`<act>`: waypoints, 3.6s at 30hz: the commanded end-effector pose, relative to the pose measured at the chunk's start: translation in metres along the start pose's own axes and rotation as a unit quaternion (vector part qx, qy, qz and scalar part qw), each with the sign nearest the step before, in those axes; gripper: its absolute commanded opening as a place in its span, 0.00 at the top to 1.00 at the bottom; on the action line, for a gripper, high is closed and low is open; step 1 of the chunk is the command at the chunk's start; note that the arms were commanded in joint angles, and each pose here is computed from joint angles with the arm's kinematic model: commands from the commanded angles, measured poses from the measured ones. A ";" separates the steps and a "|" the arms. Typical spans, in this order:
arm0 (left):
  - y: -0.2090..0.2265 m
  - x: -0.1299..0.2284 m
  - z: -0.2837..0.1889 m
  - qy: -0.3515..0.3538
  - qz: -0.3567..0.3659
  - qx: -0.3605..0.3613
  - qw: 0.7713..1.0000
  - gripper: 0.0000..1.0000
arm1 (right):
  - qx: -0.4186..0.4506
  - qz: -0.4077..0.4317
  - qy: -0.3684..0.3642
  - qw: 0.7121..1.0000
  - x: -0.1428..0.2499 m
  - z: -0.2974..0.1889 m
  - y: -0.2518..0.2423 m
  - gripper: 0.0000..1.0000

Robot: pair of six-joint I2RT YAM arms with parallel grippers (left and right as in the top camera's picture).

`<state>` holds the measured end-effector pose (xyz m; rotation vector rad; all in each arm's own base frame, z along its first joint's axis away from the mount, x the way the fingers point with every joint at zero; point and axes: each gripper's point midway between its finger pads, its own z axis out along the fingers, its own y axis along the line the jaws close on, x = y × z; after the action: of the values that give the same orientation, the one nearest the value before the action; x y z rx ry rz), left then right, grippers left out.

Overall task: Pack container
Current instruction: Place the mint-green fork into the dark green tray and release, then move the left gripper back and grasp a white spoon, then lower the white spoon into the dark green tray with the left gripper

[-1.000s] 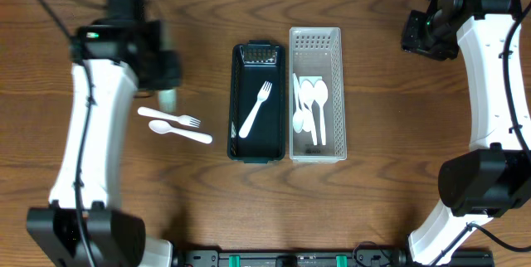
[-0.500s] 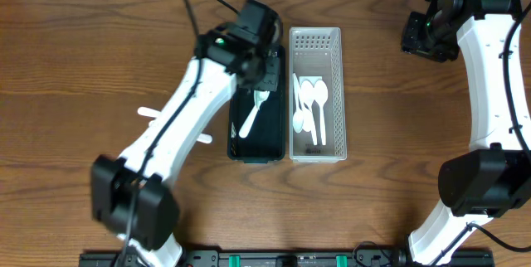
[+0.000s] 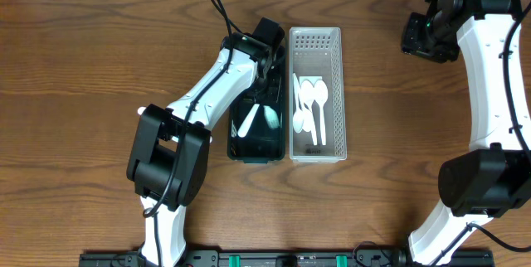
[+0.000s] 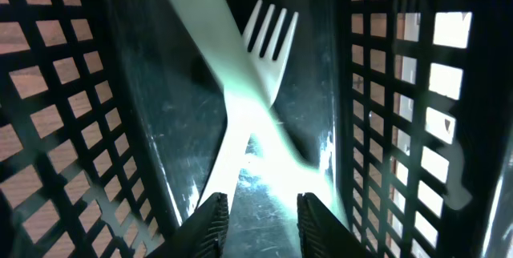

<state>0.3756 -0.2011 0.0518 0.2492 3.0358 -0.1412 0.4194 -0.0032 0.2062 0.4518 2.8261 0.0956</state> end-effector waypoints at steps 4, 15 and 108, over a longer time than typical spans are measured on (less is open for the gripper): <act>0.009 -0.006 -0.015 -0.023 -0.003 -0.018 1.000 0.68 | 0.012 -0.001 0.001 1.000 -0.002 0.002 -0.008 0.61; 0.083 -0.021 -0.202 -0.268 -0.116 -0.123 0.948 0.45 | 0.016 -0.001 0.000 1.000 -0.004 0.002 -0.016 0.61; 0.097 -0.015 -0.173 -0.267 -0.189 0.022 0.945 0.94 | 0.015 0.014 -0.006 1.000 -0.009 0.002 -0.022 0.60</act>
<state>0.3853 -0.0555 0.1858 -0.7758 2.4776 -0.2506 0.4197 -0.0226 0.2064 0.4830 2.8143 0.0615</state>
